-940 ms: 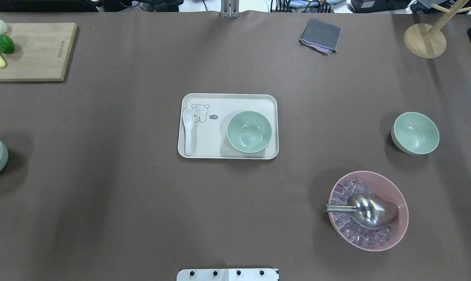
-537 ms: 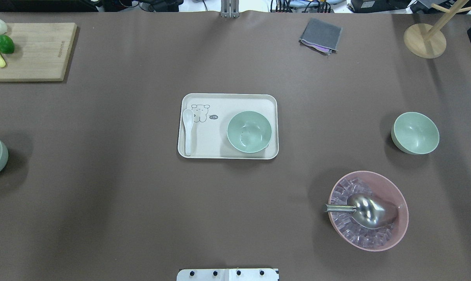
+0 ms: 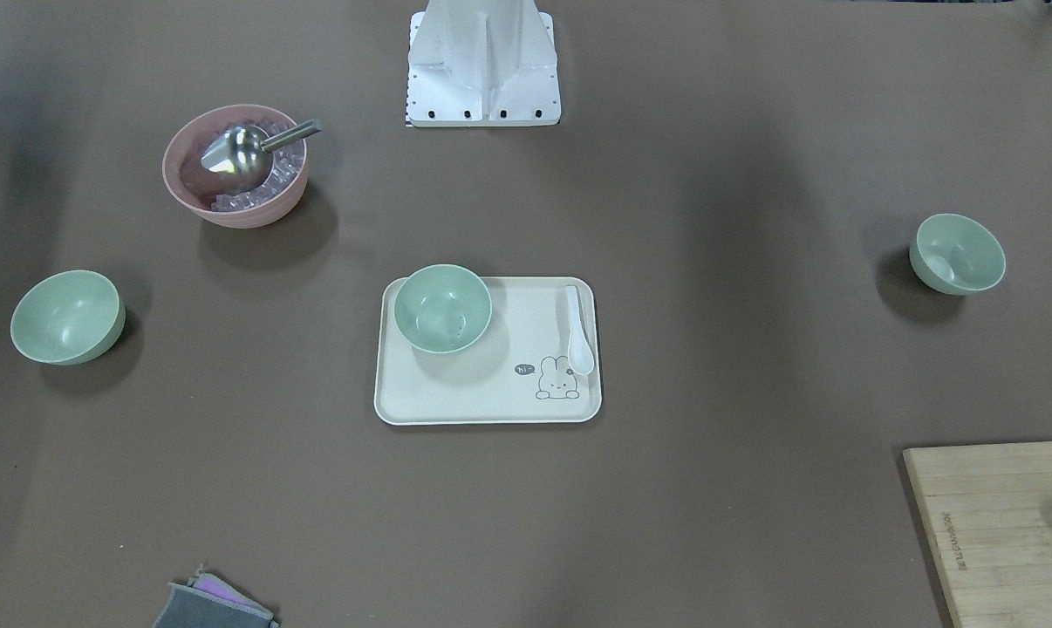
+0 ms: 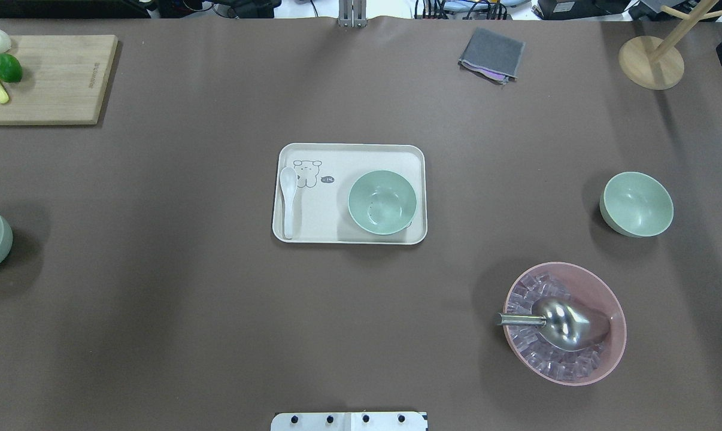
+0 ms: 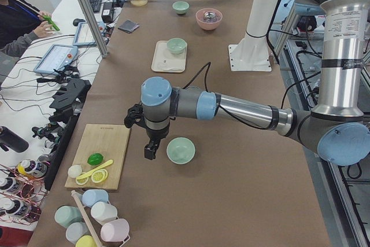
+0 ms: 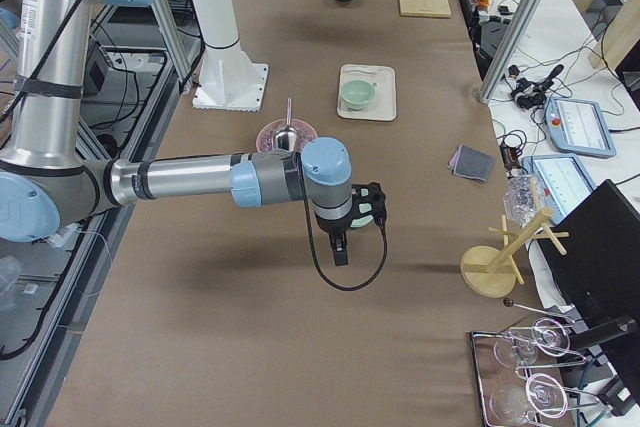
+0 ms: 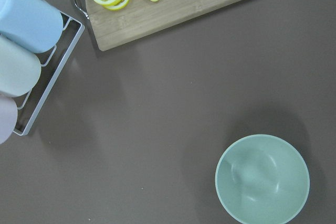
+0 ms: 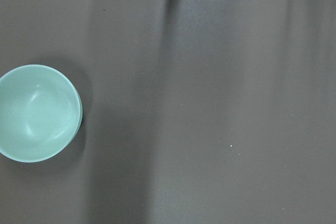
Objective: Stack green bowls together
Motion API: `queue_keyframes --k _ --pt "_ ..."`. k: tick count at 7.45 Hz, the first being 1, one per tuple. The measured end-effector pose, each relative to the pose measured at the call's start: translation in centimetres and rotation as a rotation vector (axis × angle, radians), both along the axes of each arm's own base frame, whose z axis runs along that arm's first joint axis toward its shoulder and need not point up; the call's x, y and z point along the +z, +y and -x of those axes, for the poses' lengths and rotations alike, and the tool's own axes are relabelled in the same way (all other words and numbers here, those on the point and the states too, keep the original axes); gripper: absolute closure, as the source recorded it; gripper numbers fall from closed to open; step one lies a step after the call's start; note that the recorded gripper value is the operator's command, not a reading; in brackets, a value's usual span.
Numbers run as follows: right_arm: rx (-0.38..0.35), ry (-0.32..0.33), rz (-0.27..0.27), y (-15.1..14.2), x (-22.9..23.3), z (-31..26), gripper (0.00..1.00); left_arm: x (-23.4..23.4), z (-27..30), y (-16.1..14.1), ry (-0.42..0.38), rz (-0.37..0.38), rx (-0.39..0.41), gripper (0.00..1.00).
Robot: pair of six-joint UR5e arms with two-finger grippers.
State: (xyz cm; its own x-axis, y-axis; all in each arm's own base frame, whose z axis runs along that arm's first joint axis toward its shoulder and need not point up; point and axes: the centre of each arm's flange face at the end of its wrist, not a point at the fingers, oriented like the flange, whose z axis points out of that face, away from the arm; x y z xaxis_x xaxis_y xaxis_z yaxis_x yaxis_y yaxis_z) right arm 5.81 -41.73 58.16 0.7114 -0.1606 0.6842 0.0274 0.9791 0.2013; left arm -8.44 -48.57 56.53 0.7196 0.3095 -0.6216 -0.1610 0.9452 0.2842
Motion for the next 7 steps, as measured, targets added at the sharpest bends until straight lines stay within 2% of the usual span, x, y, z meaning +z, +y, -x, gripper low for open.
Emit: queue_keyframes --k 2,4,5,7 --pt "-0.003 -0.001 0.003 0.0 0.3 0.1 0.0 -0.3 0.0 -0.9 0.004 0.003 -0.013 0.02" --pt "-0.053 -0.001 -0.009 -0.4 0.4 2.5 0.0 0.0 -0.5 -1.0 0.008 -0.023 -0.005 0.02" --pt "-0.08 -0.002 0.005 -0.7 0.6 4.5 0.0 0.9 -1.9 -1.2 0.011 -0.018 0.02 0.02" --pt "-0.072 0.001 0.079 -1.5 0.1 8.3 0.0 3.8 -4.2 -1.1 0.016 0.051 0.043 0.02"
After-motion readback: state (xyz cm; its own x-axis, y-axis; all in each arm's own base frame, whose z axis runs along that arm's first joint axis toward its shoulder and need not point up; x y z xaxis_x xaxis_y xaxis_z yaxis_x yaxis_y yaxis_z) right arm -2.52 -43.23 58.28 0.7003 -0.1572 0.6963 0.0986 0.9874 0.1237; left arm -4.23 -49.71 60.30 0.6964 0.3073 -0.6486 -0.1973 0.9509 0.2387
